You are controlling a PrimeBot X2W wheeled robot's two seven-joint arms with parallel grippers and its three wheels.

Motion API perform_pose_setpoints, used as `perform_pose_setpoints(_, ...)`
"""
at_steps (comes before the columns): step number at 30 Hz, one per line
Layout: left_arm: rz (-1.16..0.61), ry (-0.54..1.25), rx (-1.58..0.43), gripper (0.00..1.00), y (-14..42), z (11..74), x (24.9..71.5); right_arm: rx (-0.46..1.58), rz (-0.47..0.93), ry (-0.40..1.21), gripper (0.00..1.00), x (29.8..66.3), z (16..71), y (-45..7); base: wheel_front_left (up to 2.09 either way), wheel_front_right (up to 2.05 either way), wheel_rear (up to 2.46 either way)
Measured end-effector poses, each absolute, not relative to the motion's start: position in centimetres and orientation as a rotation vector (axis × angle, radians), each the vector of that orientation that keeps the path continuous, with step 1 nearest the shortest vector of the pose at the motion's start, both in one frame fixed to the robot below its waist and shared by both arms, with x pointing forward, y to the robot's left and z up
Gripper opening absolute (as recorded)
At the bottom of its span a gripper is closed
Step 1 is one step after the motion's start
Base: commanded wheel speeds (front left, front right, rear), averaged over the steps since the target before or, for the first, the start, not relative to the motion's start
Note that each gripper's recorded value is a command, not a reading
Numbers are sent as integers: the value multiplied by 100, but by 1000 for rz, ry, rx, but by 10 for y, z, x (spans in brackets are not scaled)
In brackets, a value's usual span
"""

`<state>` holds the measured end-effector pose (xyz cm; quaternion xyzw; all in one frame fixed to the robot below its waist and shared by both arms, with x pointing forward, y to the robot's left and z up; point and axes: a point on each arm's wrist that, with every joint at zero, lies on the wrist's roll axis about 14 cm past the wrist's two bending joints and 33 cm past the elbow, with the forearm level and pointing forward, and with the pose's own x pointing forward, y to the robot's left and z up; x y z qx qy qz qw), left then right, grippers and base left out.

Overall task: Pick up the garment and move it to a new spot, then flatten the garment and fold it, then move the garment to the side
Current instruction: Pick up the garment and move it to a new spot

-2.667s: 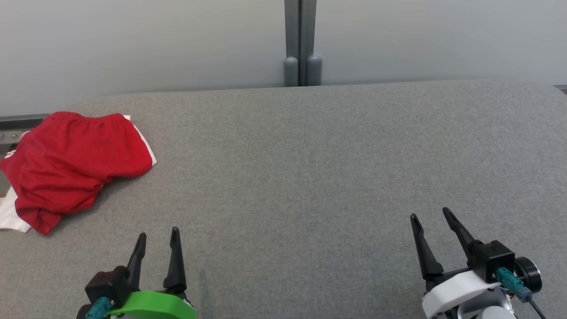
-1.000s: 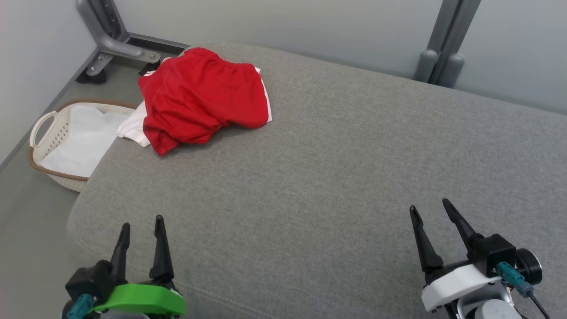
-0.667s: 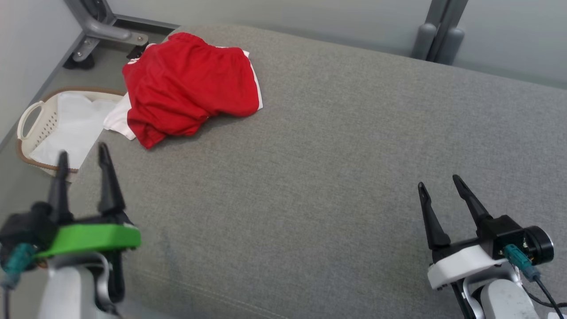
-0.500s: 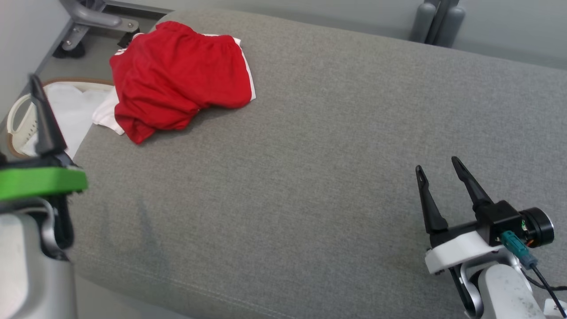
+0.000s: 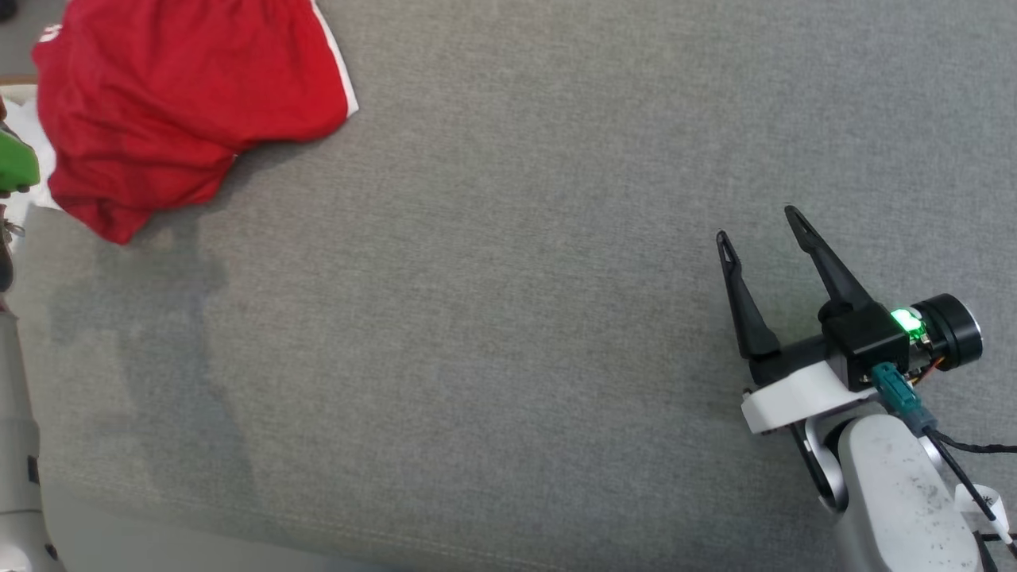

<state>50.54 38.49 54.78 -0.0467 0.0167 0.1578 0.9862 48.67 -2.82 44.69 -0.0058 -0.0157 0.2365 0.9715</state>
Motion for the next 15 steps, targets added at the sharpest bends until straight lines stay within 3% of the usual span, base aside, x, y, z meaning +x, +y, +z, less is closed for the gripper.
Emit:
perform_pose_setpoints(8,274,340,-141,100,366,447,532,-23,430,36,100,496,411,-48,0,0,0)
perform_pose_setpoints(14,279,466,-163,100,360,398,532,-22,401,51,100,500,401,-60,0,0,0)
perform_pose_setpoints(15,277,475,-167,75,358,393,533,-22,397,55,100,500,399,-62,0,0,0)
